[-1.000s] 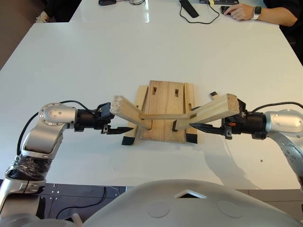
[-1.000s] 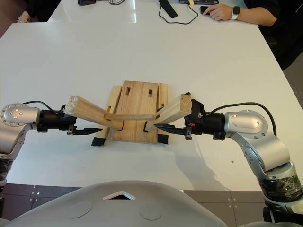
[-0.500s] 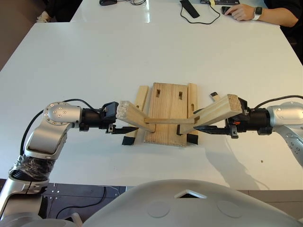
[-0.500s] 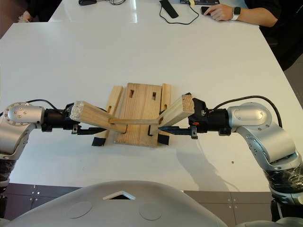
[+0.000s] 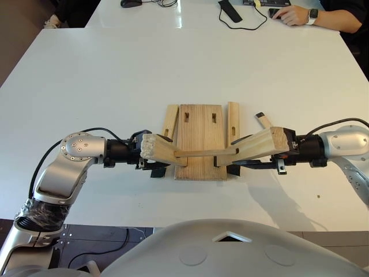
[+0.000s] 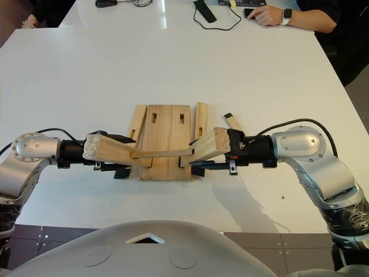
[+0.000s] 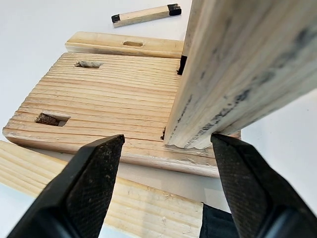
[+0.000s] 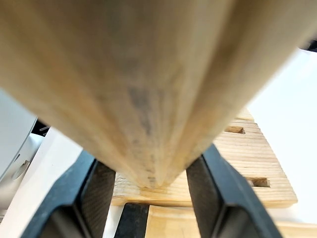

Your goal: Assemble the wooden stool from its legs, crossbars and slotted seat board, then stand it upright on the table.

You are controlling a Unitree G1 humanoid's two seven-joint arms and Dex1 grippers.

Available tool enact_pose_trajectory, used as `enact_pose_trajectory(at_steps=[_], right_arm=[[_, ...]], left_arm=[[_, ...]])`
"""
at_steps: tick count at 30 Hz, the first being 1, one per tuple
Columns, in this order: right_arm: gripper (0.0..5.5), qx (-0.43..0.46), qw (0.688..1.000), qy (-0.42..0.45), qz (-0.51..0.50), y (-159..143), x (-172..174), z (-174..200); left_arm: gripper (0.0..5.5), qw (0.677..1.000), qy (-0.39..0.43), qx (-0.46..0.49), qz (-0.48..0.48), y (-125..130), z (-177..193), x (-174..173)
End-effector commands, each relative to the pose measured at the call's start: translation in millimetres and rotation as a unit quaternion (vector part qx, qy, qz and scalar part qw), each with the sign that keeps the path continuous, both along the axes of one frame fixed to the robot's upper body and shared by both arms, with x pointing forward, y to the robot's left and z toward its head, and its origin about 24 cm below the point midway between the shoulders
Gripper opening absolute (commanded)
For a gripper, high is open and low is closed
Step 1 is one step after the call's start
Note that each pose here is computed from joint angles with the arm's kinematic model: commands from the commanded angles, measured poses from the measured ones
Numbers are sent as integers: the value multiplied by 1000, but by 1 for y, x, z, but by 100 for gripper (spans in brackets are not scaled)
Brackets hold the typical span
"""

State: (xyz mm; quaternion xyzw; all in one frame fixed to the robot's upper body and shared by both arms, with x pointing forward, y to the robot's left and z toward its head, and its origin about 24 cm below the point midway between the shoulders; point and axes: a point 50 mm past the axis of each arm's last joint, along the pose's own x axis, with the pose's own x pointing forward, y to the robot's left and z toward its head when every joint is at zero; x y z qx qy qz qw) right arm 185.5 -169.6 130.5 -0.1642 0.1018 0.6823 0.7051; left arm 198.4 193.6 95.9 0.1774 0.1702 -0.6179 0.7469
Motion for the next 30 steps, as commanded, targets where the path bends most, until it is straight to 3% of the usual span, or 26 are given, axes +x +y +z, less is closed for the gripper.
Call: enact_pose_trajectory(at_steps=[1, 12, 18, 22, 30], right_arm=[[198, -64, 995, 69, 4, -1, -8, -28], [198, -98, 990, 103, -6, 4, 11, -45], [198, -88, 983, 157, -23, 4, 19, -55], [198, -114, 976, 182, -44, -11, 22, -69], [198, -130, 972, 187, -63, -28, 23, -72]], left_arm=[[324, 1000, -5, -20, -10, -11, 6, 1], [324, 994, -19, -101, -39, -47, 38, 5], [324, 994, -20, -107, -24, -55, 36, 15], [324, 995, -21, -97, 1, -40, 38, 23], [324, 995, 6, -92, 47, 22, 51, 44]])
